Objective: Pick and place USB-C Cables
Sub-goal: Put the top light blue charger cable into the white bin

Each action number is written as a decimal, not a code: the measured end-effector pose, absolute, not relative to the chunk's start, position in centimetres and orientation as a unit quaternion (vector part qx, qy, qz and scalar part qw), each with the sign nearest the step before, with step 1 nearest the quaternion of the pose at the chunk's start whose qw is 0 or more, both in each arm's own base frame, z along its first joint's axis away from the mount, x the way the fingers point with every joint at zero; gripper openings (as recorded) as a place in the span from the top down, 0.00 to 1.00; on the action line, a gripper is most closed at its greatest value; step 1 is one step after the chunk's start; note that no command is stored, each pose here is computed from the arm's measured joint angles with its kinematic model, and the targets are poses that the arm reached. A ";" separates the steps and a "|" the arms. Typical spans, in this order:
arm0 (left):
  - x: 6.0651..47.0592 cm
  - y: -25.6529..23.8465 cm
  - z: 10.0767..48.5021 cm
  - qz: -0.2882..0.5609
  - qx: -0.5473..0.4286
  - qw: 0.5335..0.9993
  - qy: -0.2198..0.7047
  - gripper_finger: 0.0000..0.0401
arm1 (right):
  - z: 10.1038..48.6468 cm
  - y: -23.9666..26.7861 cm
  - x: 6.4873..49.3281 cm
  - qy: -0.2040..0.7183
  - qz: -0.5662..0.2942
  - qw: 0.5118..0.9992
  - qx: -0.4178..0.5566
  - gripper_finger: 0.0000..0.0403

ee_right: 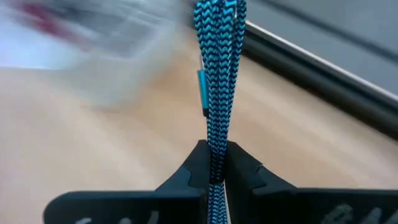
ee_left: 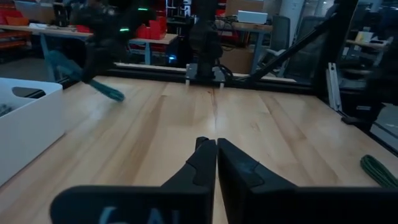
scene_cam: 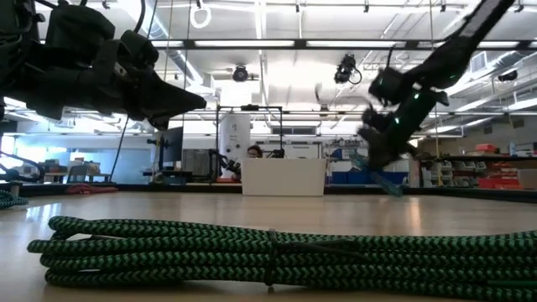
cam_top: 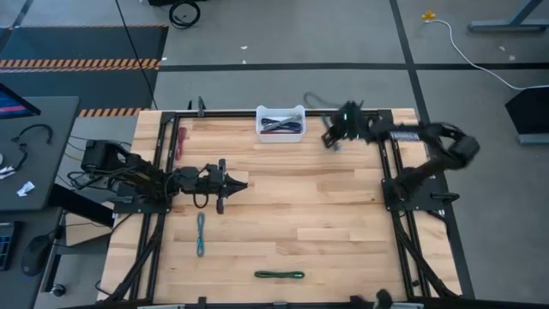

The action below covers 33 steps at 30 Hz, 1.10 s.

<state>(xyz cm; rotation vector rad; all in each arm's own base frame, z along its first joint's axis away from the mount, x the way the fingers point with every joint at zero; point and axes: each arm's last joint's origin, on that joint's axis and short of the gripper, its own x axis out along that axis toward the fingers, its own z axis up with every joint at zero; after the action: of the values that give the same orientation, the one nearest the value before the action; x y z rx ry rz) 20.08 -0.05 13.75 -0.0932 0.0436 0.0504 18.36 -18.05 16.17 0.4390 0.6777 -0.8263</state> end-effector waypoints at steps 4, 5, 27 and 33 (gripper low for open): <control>20.1 0.0 13.8 0.035 -0.046 0.998 0.019 0.96 | 15.7 -12.7 19.1 0.266 -0.387 0.867 0.167 0.94; 20.1 0.1 13.8 0.040 -0.046 0.998 0.019 0.95 | 15.8 -11.5 19.5 0.242 -0.375 0.880 0.159 0.94; 26.9 0.8 18.2 0.033 0.028 0.998 0.044 0.54 | 16.3 1.9 27.8 -0.116 -0.011 0.992 -0.053 0.94; 29.2 1.3 17.9 -0.008 0.014 0.999 0.052 0.31 | 16.3 2.4 31.1 -0.134 0.026 0.988 -0.066 0.94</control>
<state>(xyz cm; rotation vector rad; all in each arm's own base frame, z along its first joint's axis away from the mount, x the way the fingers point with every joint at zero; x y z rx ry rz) 29.20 1.27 17.90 0.0277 0.1037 -0.0167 31.08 2.37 16.33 -0.1317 -0.2697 0.0530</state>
